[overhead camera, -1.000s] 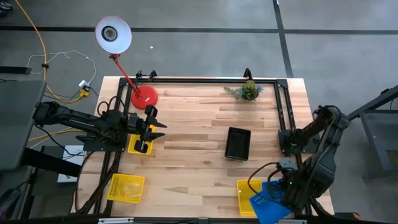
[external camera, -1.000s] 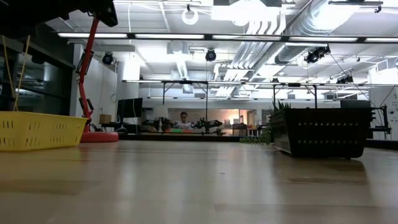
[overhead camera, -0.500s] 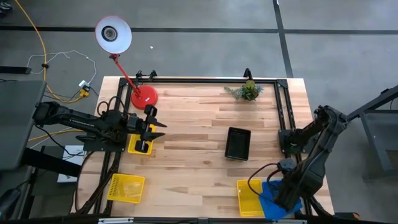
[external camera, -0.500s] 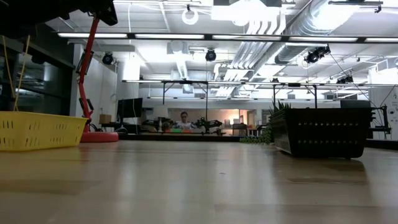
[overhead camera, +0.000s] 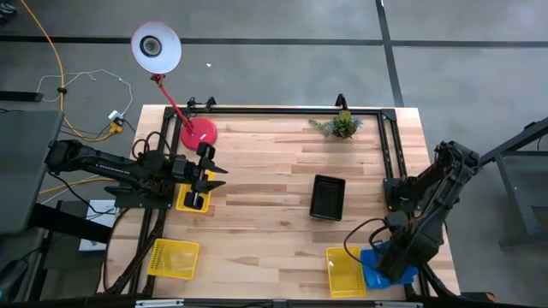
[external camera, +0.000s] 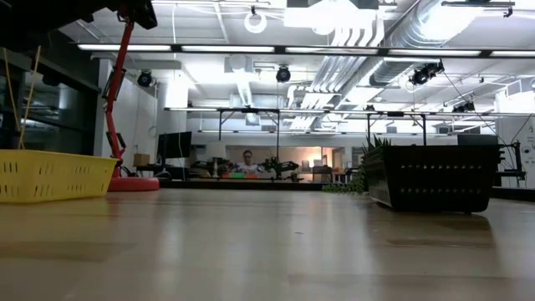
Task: Stack baskets by color
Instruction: Stack the top blue basket on the bottom blue basket
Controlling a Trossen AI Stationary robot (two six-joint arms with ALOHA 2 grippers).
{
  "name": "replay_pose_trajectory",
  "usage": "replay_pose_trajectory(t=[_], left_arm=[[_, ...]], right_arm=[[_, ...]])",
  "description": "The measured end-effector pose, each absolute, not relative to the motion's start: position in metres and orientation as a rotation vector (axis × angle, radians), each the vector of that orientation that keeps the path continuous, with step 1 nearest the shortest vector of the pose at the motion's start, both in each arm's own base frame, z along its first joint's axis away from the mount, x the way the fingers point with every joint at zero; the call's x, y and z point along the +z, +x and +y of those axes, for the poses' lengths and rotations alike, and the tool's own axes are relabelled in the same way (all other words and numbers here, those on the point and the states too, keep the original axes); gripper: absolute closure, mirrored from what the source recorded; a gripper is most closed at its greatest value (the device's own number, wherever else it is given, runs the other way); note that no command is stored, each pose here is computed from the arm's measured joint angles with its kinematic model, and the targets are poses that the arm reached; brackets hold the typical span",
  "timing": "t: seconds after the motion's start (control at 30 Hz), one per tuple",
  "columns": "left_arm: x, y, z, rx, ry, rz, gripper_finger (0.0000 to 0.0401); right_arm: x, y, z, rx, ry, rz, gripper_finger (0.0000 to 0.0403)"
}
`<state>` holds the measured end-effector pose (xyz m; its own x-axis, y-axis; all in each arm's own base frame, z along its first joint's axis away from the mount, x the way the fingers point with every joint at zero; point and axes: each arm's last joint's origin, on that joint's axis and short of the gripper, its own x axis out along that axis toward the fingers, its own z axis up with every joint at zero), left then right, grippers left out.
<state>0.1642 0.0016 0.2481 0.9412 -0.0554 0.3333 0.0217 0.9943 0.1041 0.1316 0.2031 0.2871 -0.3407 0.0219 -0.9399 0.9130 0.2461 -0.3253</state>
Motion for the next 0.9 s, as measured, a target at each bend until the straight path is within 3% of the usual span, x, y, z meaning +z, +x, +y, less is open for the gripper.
replay_pose_trajectory(t=[0.6, 0.9], left_arm=[[0.248, 0.164, 0.002, -0.032, 0.122, -0.344, 0.0279], [0.248, 0.164, 0.002, -0.033, 0.121, -0.344, 0.0279]], right_arm=[[0.277, 0.153, 0.178, -1.229, 0.852, 1.289, 0.0403], [0.277, 0.153, 0.178, -1.215, 0.840, 1.254, 0.0398]])
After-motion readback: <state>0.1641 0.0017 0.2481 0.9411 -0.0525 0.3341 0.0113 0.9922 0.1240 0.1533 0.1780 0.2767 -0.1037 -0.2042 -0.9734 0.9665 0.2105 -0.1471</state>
